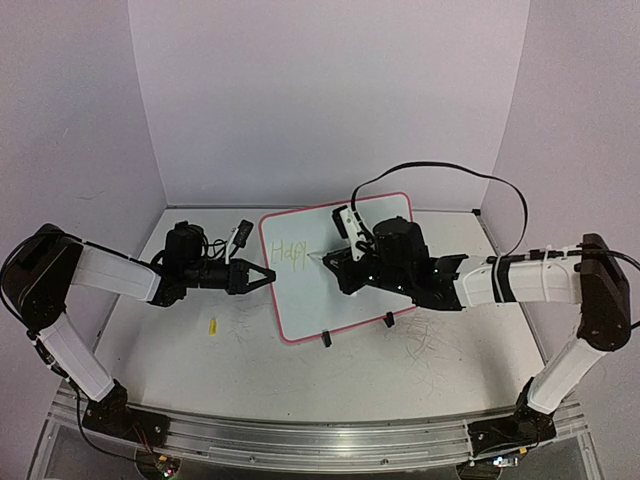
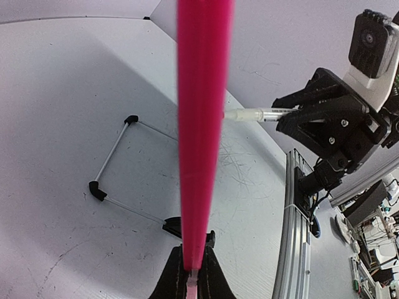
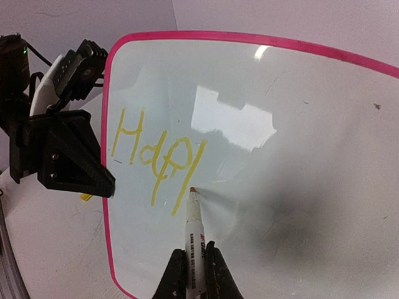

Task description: Write a sentence on the whiteboard

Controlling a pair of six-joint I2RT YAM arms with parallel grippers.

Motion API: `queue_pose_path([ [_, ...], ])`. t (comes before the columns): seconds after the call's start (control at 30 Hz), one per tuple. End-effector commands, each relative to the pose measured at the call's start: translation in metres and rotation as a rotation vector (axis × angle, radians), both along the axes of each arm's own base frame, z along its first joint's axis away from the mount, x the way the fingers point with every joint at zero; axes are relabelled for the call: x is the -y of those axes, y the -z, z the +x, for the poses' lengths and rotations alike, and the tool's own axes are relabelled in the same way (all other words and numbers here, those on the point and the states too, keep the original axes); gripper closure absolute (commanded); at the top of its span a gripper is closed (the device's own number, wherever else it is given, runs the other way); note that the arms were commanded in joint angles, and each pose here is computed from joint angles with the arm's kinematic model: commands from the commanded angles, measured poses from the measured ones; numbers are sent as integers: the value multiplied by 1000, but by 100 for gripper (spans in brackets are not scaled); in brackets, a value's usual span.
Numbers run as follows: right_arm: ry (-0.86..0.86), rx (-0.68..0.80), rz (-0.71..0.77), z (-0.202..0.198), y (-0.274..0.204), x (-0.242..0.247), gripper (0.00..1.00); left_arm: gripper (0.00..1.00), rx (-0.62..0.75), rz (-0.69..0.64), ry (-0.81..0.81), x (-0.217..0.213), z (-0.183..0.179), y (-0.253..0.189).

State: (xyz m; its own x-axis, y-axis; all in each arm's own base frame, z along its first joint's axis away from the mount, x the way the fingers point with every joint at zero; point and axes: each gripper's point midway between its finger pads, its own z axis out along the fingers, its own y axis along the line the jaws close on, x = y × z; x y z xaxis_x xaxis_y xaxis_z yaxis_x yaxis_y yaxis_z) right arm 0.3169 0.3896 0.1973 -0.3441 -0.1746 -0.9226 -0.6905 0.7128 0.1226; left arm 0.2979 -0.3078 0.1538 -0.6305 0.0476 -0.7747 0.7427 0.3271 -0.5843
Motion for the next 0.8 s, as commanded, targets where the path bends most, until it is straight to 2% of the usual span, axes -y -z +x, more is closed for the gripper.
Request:
queue_pose_path([
  [0.0, 16, 92, 75, 12, -48, -4, 100, 100, 73, -24, 14, 3, 1, -23],
  [0.77, 87, 66, 28, 26, -25, -1, 100, 100, 75, -24, 20, 4, 1, -24],
])
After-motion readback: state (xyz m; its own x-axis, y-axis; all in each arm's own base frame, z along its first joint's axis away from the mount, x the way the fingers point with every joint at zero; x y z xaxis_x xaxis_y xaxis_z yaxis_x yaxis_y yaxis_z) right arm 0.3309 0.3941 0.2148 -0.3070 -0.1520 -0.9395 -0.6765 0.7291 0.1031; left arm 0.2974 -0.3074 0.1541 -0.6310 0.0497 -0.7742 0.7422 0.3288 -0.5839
